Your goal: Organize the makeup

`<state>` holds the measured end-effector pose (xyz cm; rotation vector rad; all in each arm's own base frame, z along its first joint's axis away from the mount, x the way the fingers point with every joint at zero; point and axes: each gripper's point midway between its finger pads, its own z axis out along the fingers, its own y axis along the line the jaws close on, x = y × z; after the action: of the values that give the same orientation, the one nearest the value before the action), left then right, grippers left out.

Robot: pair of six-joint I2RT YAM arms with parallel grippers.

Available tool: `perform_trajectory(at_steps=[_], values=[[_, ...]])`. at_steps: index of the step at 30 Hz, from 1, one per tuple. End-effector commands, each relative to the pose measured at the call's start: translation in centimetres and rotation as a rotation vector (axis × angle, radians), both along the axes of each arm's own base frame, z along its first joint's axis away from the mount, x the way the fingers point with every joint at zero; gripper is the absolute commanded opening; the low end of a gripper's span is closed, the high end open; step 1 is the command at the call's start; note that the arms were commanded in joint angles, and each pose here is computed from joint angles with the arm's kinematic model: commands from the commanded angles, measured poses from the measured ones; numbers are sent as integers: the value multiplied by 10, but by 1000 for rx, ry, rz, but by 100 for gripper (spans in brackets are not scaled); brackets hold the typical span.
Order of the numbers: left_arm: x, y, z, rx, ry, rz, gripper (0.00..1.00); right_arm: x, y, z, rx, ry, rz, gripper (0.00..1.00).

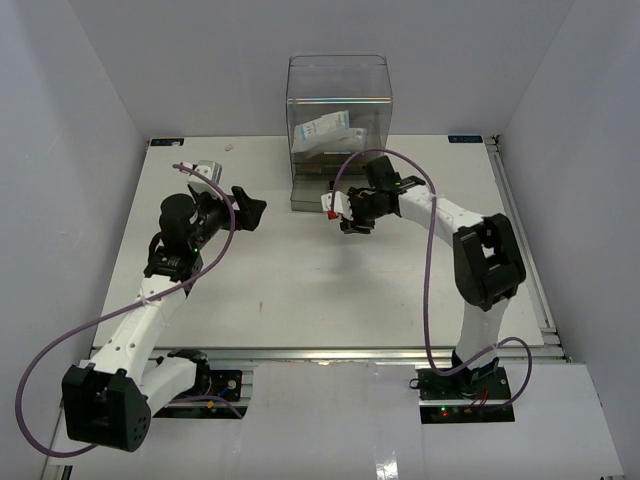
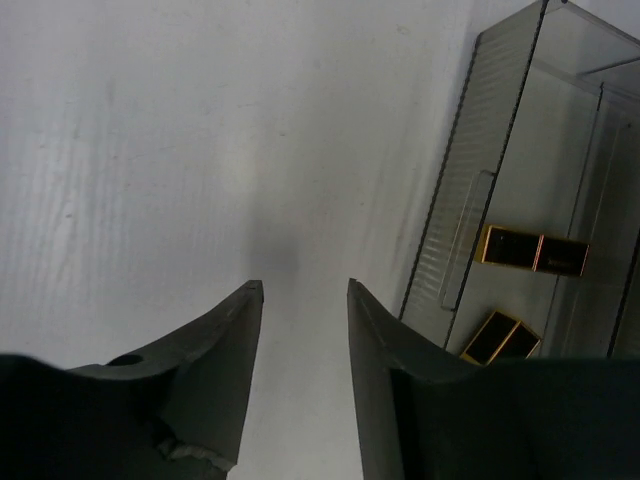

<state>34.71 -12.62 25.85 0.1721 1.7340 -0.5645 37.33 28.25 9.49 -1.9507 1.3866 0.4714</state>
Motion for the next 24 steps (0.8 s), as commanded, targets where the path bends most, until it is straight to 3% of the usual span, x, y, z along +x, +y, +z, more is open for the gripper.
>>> perform_trajectory(at_steps=[1,6,11,16,24], values=[[-2,10,14,36,-53,35,98,23,15,-16,-61,25,-97,39],[-3,17,19,33,-68,59,98,44,24,-28,-82,34,-175,24],[-2,19,21,25,-70,64,98,74,19,-35,-106,-25,-307,23],[-2,20,20,24,-69,67,98,104,10,-36,-126,-136,-423,35],[0,21,16,28,-58,76,98,149,2,-22,-138,-315,-538,77]])
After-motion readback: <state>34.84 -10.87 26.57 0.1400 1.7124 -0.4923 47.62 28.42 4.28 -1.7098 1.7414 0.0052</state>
